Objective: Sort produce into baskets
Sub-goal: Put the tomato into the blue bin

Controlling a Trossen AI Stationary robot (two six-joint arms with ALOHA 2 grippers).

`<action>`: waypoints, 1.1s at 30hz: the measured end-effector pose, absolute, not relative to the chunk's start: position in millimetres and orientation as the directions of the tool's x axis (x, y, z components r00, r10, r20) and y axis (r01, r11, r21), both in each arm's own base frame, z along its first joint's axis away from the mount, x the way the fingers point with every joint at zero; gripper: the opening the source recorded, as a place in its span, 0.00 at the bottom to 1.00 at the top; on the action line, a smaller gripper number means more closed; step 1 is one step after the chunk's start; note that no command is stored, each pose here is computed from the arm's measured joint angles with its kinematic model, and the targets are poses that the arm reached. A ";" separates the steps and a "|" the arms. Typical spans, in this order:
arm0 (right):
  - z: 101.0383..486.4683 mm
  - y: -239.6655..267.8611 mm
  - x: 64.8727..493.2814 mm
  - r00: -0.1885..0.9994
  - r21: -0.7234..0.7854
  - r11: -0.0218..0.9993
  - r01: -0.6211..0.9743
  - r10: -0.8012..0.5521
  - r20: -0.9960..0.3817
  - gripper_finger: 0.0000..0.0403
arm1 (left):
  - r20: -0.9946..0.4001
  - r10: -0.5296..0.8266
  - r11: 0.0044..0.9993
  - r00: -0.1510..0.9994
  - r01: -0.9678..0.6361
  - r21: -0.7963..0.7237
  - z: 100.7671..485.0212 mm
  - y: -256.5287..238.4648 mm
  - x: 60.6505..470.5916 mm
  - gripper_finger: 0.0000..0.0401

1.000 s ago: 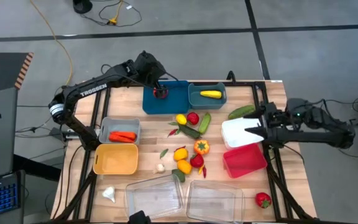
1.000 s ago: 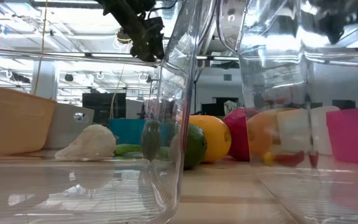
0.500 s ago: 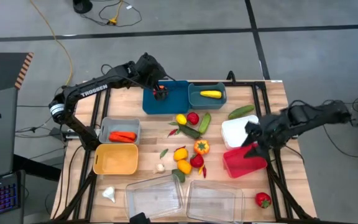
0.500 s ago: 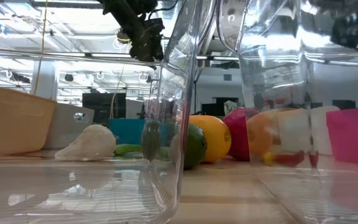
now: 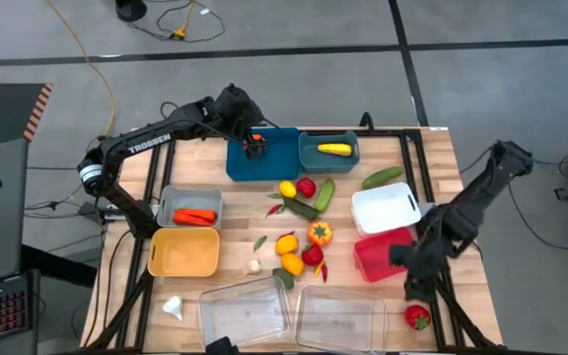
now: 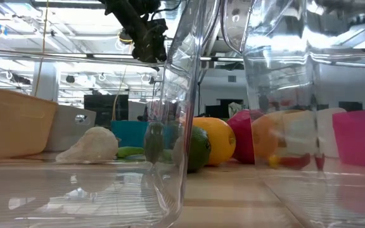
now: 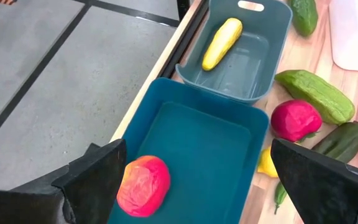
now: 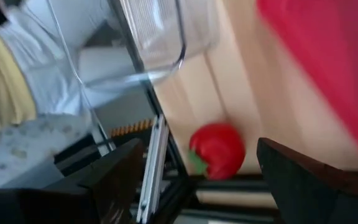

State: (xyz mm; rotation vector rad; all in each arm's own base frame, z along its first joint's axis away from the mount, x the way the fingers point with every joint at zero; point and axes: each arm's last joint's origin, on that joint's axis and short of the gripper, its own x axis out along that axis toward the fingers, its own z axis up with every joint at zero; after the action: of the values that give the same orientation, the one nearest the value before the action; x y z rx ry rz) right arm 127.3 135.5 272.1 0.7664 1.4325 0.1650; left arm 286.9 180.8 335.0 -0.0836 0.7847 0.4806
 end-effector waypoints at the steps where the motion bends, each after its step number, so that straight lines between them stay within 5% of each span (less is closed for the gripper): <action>1: 272.2 142.5 127.5 0.151 0.552 0.760 0.344 0.535 -0.831 0.85 | -0.696 0.385 0.889 0.606 -0.446 0.103 335.0 180.8 286.9 0.96; 20: 216.3 242.8 129.2 -0.197 0.122 0.917 0.381 0.209 -0.958 0.85 | -0.696 0.385 0.885 0.606 -0.455 0.093 334.9 180.8 287.0 0.96; 33: 184.4 268.4 126.9 -0.276 0.015 0.940 0.341 0.116 -0.954 0.85 | -0.697 0.384 0.881 0.606 -0.467 0.080 334.9 180.7 287.0 0.96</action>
State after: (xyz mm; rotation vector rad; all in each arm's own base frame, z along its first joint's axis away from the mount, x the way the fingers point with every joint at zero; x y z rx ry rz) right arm 126.9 268.4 184.4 0.3357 1.8503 -0.2248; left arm 287.0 180.7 334.9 -0.1137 0.7774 0.4933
